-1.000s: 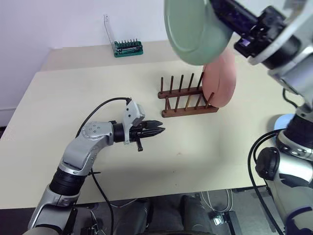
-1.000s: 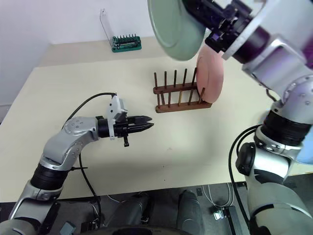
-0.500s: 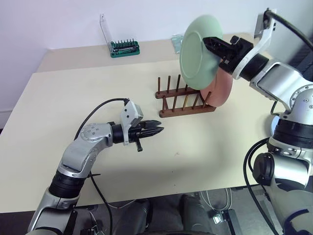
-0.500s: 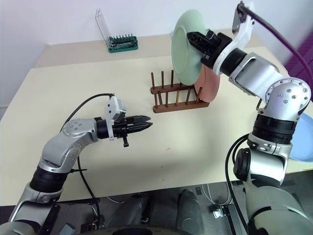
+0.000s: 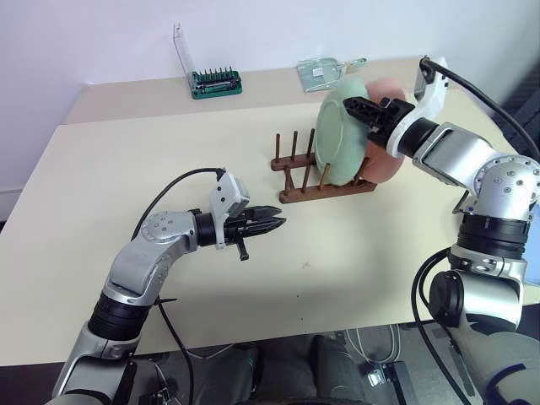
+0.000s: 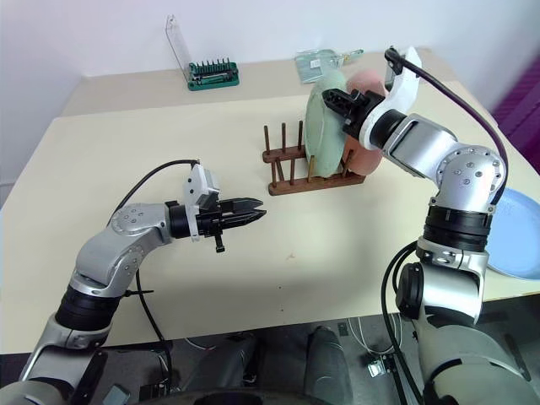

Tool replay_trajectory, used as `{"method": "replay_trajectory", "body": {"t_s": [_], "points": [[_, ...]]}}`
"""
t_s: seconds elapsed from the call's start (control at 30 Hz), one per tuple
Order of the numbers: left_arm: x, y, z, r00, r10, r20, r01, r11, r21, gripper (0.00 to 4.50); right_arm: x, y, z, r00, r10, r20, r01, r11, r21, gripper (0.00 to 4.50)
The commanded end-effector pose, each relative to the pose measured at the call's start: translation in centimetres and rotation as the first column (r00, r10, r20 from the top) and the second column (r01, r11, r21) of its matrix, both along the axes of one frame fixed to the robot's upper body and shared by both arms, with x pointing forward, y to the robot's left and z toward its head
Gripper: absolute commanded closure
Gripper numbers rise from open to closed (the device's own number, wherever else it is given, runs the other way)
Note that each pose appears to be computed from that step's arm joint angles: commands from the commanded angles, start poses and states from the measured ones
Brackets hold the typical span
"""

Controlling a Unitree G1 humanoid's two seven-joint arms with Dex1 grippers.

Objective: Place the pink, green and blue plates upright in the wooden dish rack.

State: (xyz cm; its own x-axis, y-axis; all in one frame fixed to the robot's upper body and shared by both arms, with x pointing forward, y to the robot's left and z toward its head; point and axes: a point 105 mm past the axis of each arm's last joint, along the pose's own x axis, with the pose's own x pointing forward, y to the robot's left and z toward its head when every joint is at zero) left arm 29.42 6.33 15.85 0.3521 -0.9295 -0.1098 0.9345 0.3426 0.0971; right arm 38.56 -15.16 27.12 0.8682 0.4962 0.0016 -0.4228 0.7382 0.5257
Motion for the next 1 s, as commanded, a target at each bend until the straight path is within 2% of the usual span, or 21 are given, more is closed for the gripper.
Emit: {"method": "replay_trajectory", "body": {"t_s": [0.03,0.17,0.23,0.33,0.47,0.5,0.53,0.6,0.67,0.77,0.9,1.0], "points": [[-0.3,-0.4,1.0,0.999,-0.02,0.04,0.021,1.0,-0.019,3.56,-1.1,0.6,2.9,0.988,0.031,0.149,-0.012,0.992,-0.126,1.37],[-0.3,-0.5,1.0,0.999,-0.022,0.04,0.023,1.0,-0.021,3.56,-2.2,0.8,4.3,0.963,0.077,0.259,0.006,0.952,-0.306,1.37],[-0.4,-0.6,1.1,0.999,-0.027,0.04,0.028,0.999,-0.024,3.56,-3.8,0.7,6.0,0.924,0.138,0.357,0.029,0.904,-0.426,1.37],[-0.5,-0.7,1.1,0.999,-0.034,0.041,0.035,0.999,-0.026,3.56,-5.4,0.4,7.4,0.881,0.198,0.429,0.041,0.872,-0.488,1.37],[-0.7,-0.9,1.2,0.998,-0.052,0.041,0.053,0.998,-0.027,3.56,-8.5,-3.0,9.4,0.826,0.23,0.514,0.123,0.817,-0.563,1.37],[-0.9,-1.2,1.2,0.997,-0.069,0.042,0.07,0.997,-0.023,3.56,-9.5,-5.9,9.0,0.84,0.199,0.505,0.17,0.788,-0.592,1.37],[-1.1,-1.4,1.2,0.995,-0.088,0.04,0.089,0.996,-0.016,3.56,-10.3,-9.0,8.1,0.875,0.129,0.466,0.22,0.751,-0.623,0.83],[-1.4,-1.8,0.9,0.992,-0.123,0.038,0.123,0.992,0.002,3.56,-11.7,-13.2,6.2,0.922,0.023,0.387,0.27,0.68,-0.682,0.05],[-1.8,-2.2,0.5,0.986,-0.161,0.032,0.16,0.987,0.022,3.56,-13.1,-15.5,1.5,0.975,-0.034,0.219,0.2,0.56,-0.804,0.02],[-1.9,-2.7,0.3,0.98,-0.198,0.024,0.197,0.98,0.026,3.56,-14.9,-17.7,-4.2,0.991,-0.13,0.03,0.088,0.462,-0.882,0.02],[-1.9,-3.4,0.5,0.973,-0.228,0.022,0.228,0.974,0.016,3.56,-15.6,-20.1,-7.9,0.955,-0.293,-0.035,0.104,0.445,-0.889,0.02],[-2.1,-3.8,0.4,0.967,-0.256,0.018,0.255,0.967,0.015,3.56,-15.4,-20.6,-10.3,0.928,-0.368,-0.054,0.136,0.471,-0.872,0.02]]}}
